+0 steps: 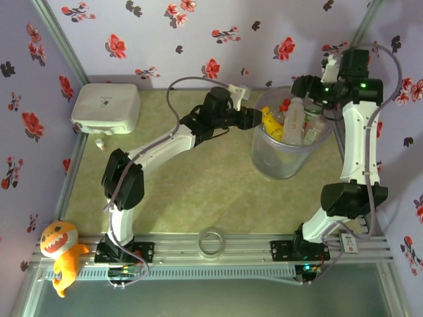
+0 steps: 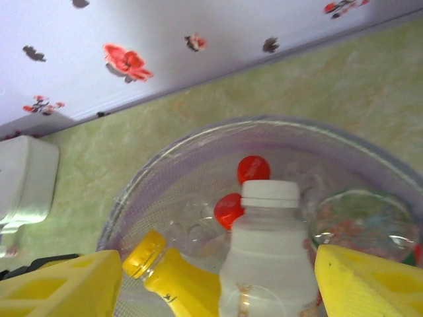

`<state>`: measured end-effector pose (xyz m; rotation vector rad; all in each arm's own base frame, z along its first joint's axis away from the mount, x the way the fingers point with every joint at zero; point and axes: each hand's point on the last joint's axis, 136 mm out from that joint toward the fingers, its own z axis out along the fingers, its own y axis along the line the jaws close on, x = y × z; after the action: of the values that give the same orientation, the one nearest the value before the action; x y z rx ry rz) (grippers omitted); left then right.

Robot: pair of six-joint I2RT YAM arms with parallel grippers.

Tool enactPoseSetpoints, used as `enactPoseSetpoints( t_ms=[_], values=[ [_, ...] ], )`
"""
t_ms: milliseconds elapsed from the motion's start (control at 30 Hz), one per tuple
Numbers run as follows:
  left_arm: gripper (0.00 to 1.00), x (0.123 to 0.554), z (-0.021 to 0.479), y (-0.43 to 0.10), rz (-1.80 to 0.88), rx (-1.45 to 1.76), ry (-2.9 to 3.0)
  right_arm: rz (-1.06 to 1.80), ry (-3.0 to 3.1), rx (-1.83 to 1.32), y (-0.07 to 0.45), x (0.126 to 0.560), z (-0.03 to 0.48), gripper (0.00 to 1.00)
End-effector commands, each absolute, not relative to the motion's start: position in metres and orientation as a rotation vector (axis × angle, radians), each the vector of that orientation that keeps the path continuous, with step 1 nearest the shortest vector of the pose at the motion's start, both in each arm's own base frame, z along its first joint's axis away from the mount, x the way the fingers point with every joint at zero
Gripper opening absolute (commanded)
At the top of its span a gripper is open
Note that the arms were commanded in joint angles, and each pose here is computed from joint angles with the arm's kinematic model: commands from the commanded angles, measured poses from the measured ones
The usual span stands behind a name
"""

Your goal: Put the plastic bottles in the bin

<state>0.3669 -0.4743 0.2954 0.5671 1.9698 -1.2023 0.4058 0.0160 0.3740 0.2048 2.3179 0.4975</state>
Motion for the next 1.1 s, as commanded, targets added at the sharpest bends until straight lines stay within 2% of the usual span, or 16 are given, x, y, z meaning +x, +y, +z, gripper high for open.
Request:
enactPoseSetpoints(
  t_ms=[0, 167, 300, 467, 633, 833, 1067],
  values=[
    [0.40, 0.371, 0.285, -0.477, -1.146, 0.582, 2.000, 0.307, 2.346, 0.270, -0.012, 0.389, 0.372, 0.75],
    [0.35, 0.371, 0.286, -0.473, -1.125, 0.578, 2.010, 0.198, 2.327, 0.507, -0.070, 0.371, 0.357, 0.65],
    [0.32, 0.372, 0.290, -0.470, -1.119, 0.563, 2.008, 0.246, 2.339, 0.583, -0.084, 0.362, 0.338, 0.62],
    [0.26, 0.376, 0.297, -0.468, -1.131, 0.528, 1.998, 0.388, 2.361, 0.598, -0.069, 0.359, 0.308, 0.56],
    [0.19, 0.380, 0.309, -0.461, -1.135, 0.487, 1.988, 0.539, 2.342, 0.586, -0.050, 0.360, 0.300, 0.47],
    [0.17, 0.391, 0.326, -0.441, -1.100, 0.430, 1.972, 0.676, 2.317, 0.534, -0.029, 0.362, 0.303, 0.44],
    [0.16, 0.397, 0.352, -0.407, -1.027, 0.393, 1.939, 0.816, 2.286, 0.415, 0.019, 0.366, 0.314, 0.35]
  ],
)
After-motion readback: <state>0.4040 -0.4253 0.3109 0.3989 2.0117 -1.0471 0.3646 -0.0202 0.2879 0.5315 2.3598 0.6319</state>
